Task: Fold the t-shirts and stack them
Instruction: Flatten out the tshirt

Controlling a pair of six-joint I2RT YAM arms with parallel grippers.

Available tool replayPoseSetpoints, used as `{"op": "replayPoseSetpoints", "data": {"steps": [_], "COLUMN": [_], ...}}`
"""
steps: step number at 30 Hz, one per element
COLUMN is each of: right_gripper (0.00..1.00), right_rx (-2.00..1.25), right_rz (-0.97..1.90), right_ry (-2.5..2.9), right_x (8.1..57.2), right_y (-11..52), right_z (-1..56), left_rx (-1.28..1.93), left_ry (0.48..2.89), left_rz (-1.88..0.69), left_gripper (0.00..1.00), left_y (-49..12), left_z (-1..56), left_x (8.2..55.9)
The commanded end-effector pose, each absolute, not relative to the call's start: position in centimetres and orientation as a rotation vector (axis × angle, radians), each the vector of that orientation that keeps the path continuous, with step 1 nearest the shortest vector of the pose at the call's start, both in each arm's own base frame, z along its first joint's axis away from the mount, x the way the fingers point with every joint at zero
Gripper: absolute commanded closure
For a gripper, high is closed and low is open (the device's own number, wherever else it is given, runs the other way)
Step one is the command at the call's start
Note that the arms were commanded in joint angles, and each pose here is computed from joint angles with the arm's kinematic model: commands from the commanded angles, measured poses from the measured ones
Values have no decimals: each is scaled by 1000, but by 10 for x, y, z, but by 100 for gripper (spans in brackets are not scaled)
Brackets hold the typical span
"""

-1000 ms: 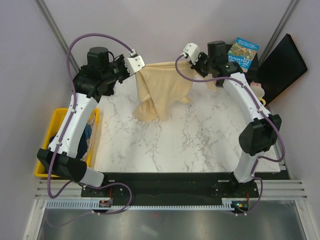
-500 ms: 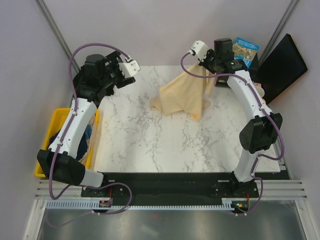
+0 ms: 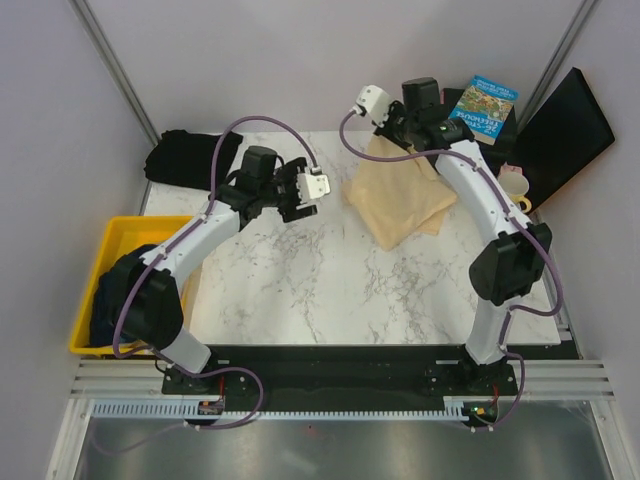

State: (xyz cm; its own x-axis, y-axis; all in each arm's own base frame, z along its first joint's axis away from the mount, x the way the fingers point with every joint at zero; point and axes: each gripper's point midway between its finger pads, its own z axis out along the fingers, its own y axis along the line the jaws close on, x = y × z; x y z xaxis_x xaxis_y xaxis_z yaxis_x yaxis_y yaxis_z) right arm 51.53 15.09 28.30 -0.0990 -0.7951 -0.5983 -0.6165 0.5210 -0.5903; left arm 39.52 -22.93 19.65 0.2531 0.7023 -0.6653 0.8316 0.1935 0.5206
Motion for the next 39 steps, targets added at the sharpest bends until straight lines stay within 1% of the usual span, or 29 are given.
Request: {"op": "replayPoseSetpoints", "data": {"steps": [1,2,3,5,7,10,11,13,14,15,16,17,18,20,21,22,26,27,28,31,33,34,35,39], "right_gripper": [100,100,100,100,100,100,100,100,100,100,100,100,100,100,100,100,100,100,100,100,100,100,100,100], "right_rx": [-1043,-1009,-955,-856,-762,-642,-613,-677,-683,-763,-791,-833,-972,-1142,-1201,-1217,-1179,-1147,-1133,-1118,-1116,-1115,-1112,-1081], "right_rz": [-215,-224,-236,-259,-280,-333,-390,-505,-546,-563,-577,-584,-586,-647,-681,-695,-746,-754,-770,-786,-807,-816,-824,-802], "right_ry": [1440,1392,1325,1207,1101,1062,1085,1185,1222,1325,1378,1403,1522,1587,1671,1693,1783,1793,1804,1813,1822,1827,1832,1825], "right_x": [525,526,528,525,515,507,505,520,515,525,526,515,513,496,487,483,482,485,487,494,499,501,503,511], "right_y": [213,216,217,222,221,205,191,178,165,160,142,131,122,110,96,89,63,57,53,48,45,43,43,45], "right_z": [413,434,464,510,552,578,579,535,526,470,447,436,372,330,290,279,260,263,264,265,262,261,259,264], "left_rx": [1202,1100,1051,902,819,704,684,661,668,674,686,708,735,821,854,961,1127,1153,1211,1311,1424,1462,1544,1620], "left_ry": [1482,1403,1427,1389,1438,1482,1492,1502,1500,1505,1500,1502,1513,1509,1515,1535,1543,1546,1565,1584,1620,1627,1688,1788], "left_rz": [-15,53,94,222,311,391,396,434,448,457,458,460,455,398,368,275,84,43,-27,-165,-266,-290,-332,-371], "left_gripper": [20,23,27,29,30,30,30,30,30,30,30,30,30,30,28,28,24,22,22,20,16,16,16,14], "left_y": [-219,-213,-200,-172,-146,-110,-101,-85,-82,-78,-77,-77,-76,-88,-93,-109,-140,-146,-157,-180,-191,-195,-194,-198], "left_z": [257,284,275,304,307,322,328,330,331,330,330,326,321,312,307,289,255,248,229,201,174,169,139,100], "left_x": [443,455,456,461,462,458,453,451,448,447,446,445,443,440,439,432,420,419,417,415,402,401,394,392]}}
